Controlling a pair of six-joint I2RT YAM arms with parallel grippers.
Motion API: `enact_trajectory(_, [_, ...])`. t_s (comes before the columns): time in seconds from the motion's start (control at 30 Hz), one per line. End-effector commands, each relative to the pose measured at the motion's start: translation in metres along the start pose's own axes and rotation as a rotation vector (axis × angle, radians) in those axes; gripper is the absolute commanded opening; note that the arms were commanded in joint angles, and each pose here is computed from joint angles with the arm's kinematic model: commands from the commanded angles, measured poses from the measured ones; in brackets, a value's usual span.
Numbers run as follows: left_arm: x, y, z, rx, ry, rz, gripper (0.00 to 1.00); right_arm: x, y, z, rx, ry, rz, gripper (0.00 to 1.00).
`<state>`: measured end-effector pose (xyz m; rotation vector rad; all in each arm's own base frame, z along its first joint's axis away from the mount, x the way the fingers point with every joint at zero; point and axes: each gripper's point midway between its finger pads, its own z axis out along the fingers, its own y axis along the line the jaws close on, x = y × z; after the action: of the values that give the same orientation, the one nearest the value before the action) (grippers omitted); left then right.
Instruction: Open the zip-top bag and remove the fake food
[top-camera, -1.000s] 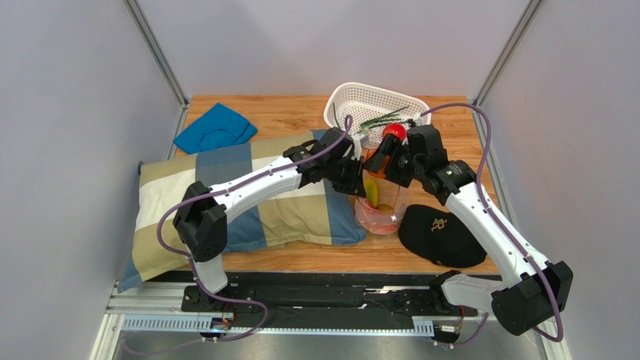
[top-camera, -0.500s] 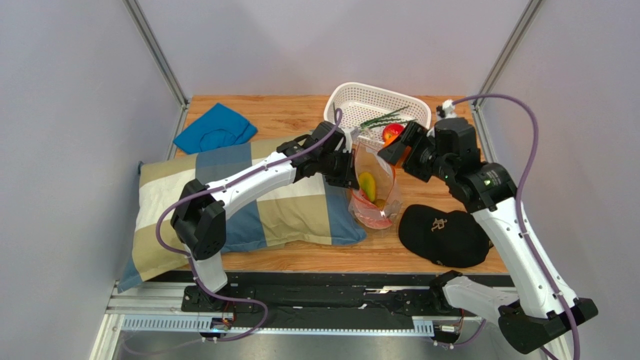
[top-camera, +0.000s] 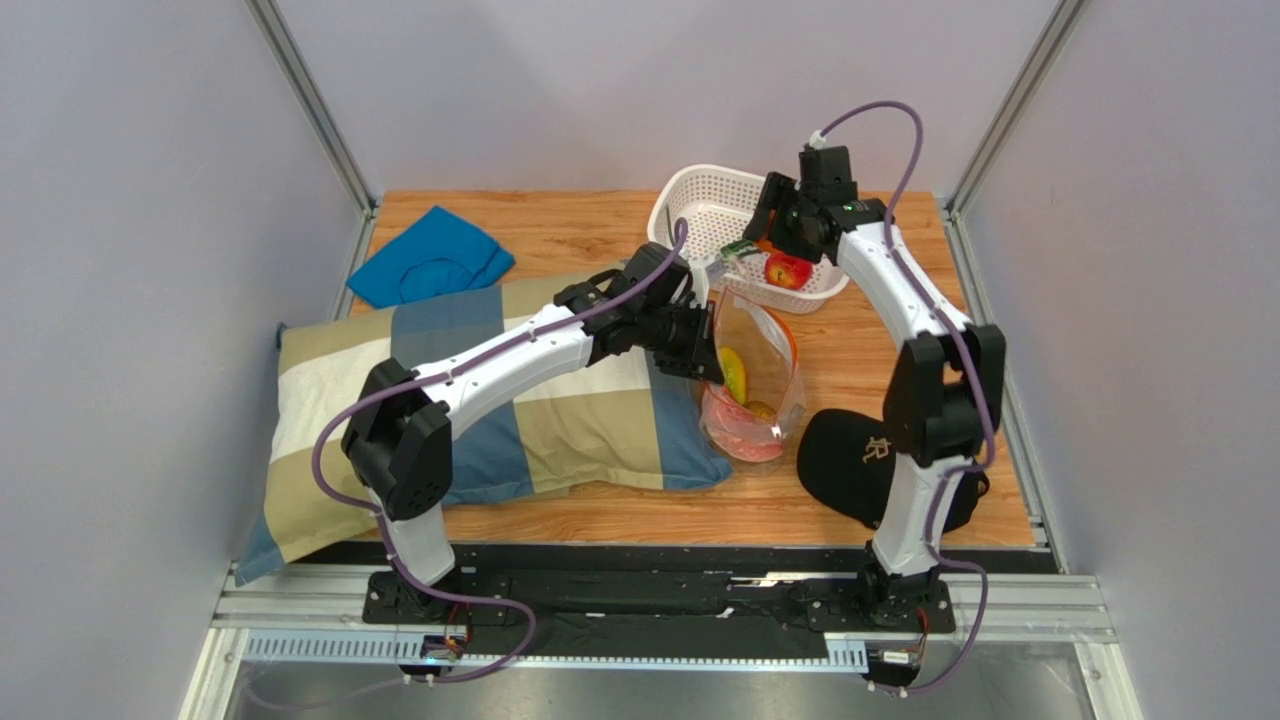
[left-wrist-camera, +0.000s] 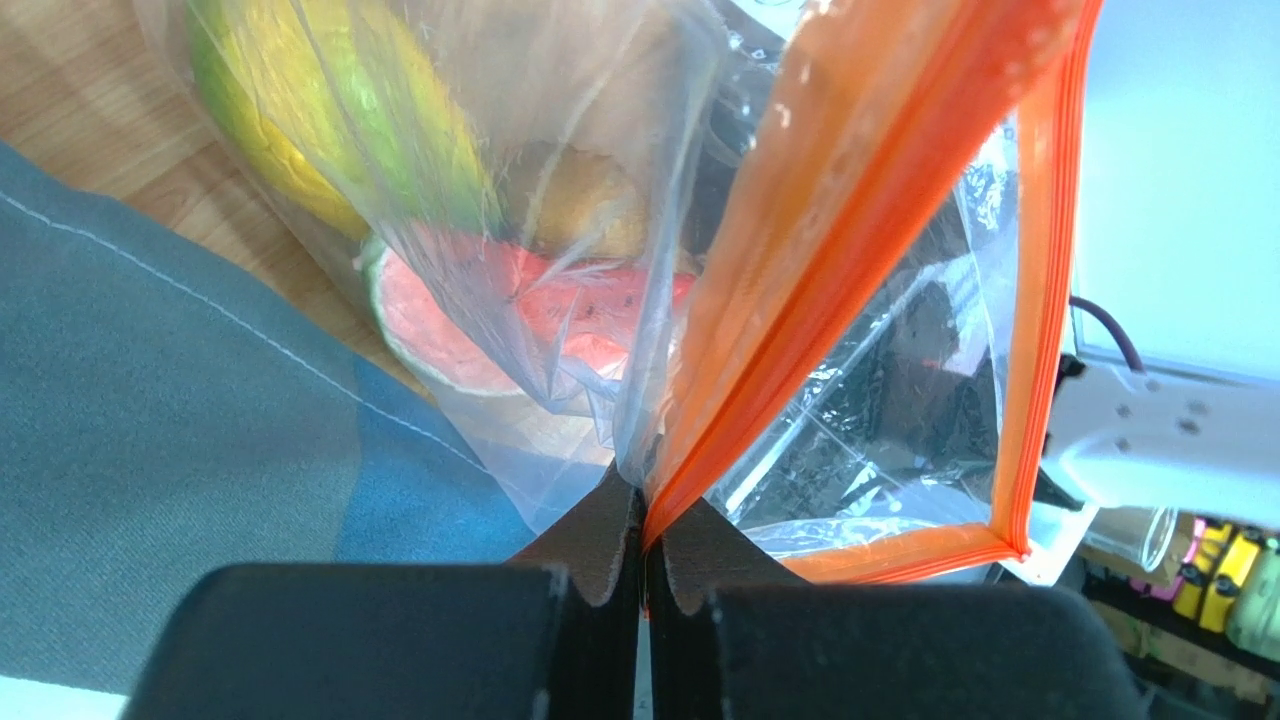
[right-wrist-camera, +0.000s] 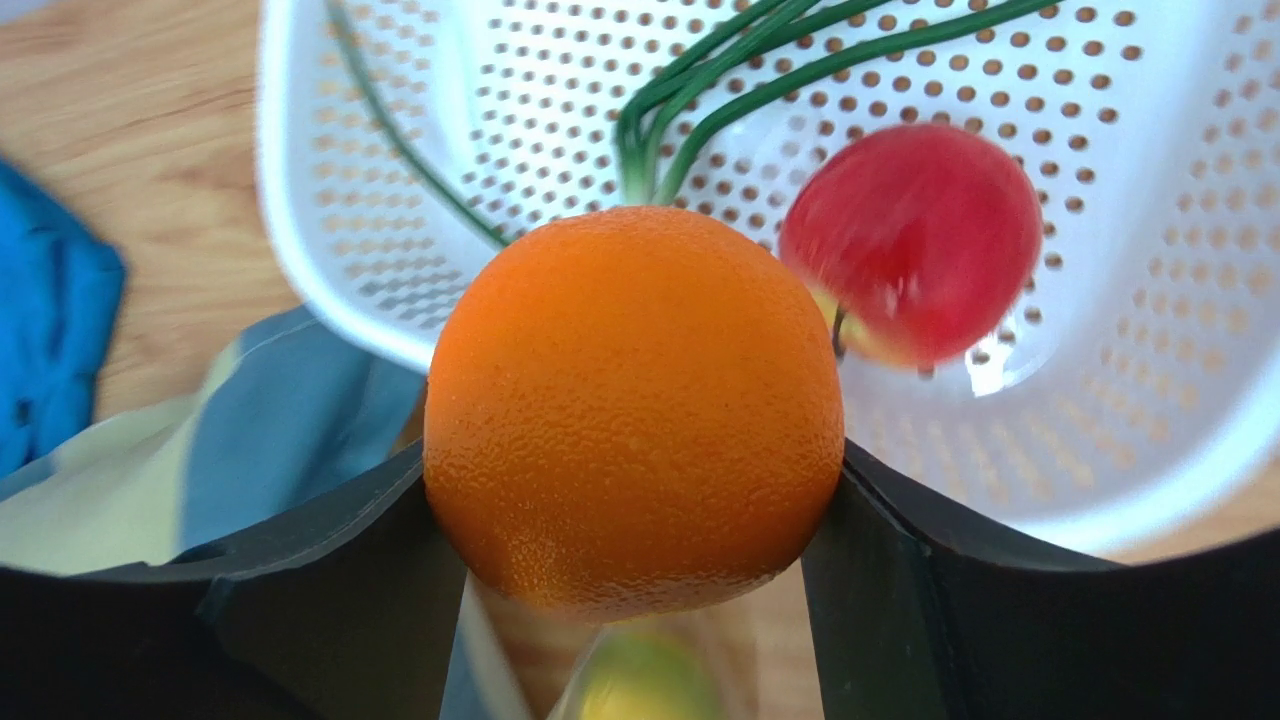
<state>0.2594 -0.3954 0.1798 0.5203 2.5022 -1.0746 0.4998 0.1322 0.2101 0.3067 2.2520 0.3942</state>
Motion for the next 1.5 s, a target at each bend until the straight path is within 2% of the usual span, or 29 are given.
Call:
enact_trajectory(0.0, [-0.008,-0.018,-0.011,0.071,-0.031,0.075,0.00,-0.026,0.005,0.037,-0.079,0.001,-0.032,0.00])
enact_trajectory(0.03, [-0.009,-0.020,-0.012,0.081,-0.030,0.082,0.00,-0.015,-0.006,0.059,-0.051,0.044,-0.030,0.01])
enact_trajectory(0.1, [-0.009,-0.022,-0.012,0.091,-0.029,0.098,0.00,-0.019,-0.006,0.064,-0.034,0.062,-0.040,0.09])
enact_trajectory(0.13, [-0.008,-0.023,-0.013,0.098,-0.027,0.101,0.00,-0.008,-0.013,0.078,-0.022,0.102,-0.036,0.15])
enact_trajectory(0.17, [-0.008,-0.023,-0.012,0.100,-0.024,0.103,0.00,-0.007,-0.016,0.081,-0.015,0.115,-0.030,0.30])
enact_trajectory(0.23, [-0.007,-0.023,-0.011,0.103,-0.017,0.101,0.00,-0.005,-0.020,0.084,0.005,0.137,-0.027,0.48])
enact_trajectory(0.27, [-0.008,-0.024,-0.011,0.106,-0.019,0.101,0.00,-0.005,-0.023,0.083,0.020,0.141,-0.023,0.72])
enact_trajectory(0.33, [-0.009,-0.025,-0.010,0.108,-0.015,0.095,0.00,-0.008,-0.026,0.075,0.038,0.158,-0.022,0.84])
enact_trajectory(0.37, [-0.010,-0.026,-0.010,0.109,-0.017,0.094,0.00,-0.009,-0.025,0.064,0.044,0.171,-0.025,0.93])
enact_trajectory(0.43, [-0.010,-0.026,-0.009,0.106,-0.015,0.086,0.00,-0.014,-0.023,0.042,0.061,0.173,-0.029,0.97])
enact_trajectory(0.5, [-0.011,-0.025,-0.008,0.101,-0.014,0.077,0.00,-0.012,-0.021,-0.004,0.080,0.207,-0.017,0.97])
enact_trajectory(0.57, [-0.011,-0.024,-0.005,0.098,-0.009,0.065,0.00,0.020,-0.026,-0.034,0.096,0.315,-0.008,0.96])
enact_trajectory(0.6, [-0.011,-0.025,-0.005,0.101,-0.009,0.065,0.00,0.014,-0.017,-0.074,0.068,0.277,-0.022,0.95])
enact_trajectory(0.63, [-0.014,-0.025,-0.004,0.099,-0.011,0.064,0.00,0.044,-0.029,-0.086,0.103,0.351,-0.031,0.93])
enact_trajectory(0.67, [-0.015,-0.026,-0.003,0.099,-0.011,0.062,0.00,0.050,-0.028,-0.107,0.082,0.343,-0.064,0.87])
enact_trajectory(0.7, [-0.018,-0.030,-0.004,0.107,-0.016,0.067,0.00,0.044,-0.018,-0.148,0.027,0.268,-0.088,0.84])
enact_trajectory(0.73, [-0.018,-0.030,-0.002,0.114,-0.007,0.065,0.00,0.069,-0.022,-0.161,0.024,0.299,-0.106,0.75])
enact_trajectory(0.8, [-0.021,-0.033,-0.002,0.122,-0.007,0.065,0.00,0.079,-0.008,-0.190,-0.074,0.258,-0.143,0.69])
enact_trajectory(0.83, [-0.020,-0.033,-0.001,0.126,-0.001,0.067,0.00,0.082,0.009,-0.223,-0.168,0.198,-0.171,0.59])
enact_trajectory(0.9, [-0.020,-0.034,0.001,0.128,0.001,0.078,0.00,0.096,0.024,-0.236,-0.264,0.187,-0.178,0.50])
enact_trajectory(0.93, [-0.020,-0.034,0.001,0.130,0.003,0.084,0.00,0.104,0.036,-0.248,-0.343,0.193,-0.183,0.42])
enact_trajectory(1.0, [-0.017,-0.032,0.001,0.122,0.013,0.089,0.00,0.122,0.044,-0.240,-0.410,0.239,-0.166,0.31])
enact_trajectory(1.03, [-0.018,-0.031,0.000,0.117,0.010,0.091,0.00,0.130,0.048,-0.236,-0.433,0.278,-0.143,0.23])
enact_trajectory(1.1, [-0.015,-0.029,0.000,0.109,0.020,0.095,0.00,0.141,0.045,-0.221,-0.431,0.301,-0.130,0.17])
enact_trajectory(1.37, [-0.009,-0.020,0.005,0.064,0.032,0.090,0.00,0.186,0.029,-0.164,-0.354,0.436,-0.153,0.16])
enact_trajectory(1.47, [-0.008,-0.019,0.007,0.053,0.036,0.097,0.00,0.199,0.006,-0.138,-0.220,0.472,-0.166,0.23])
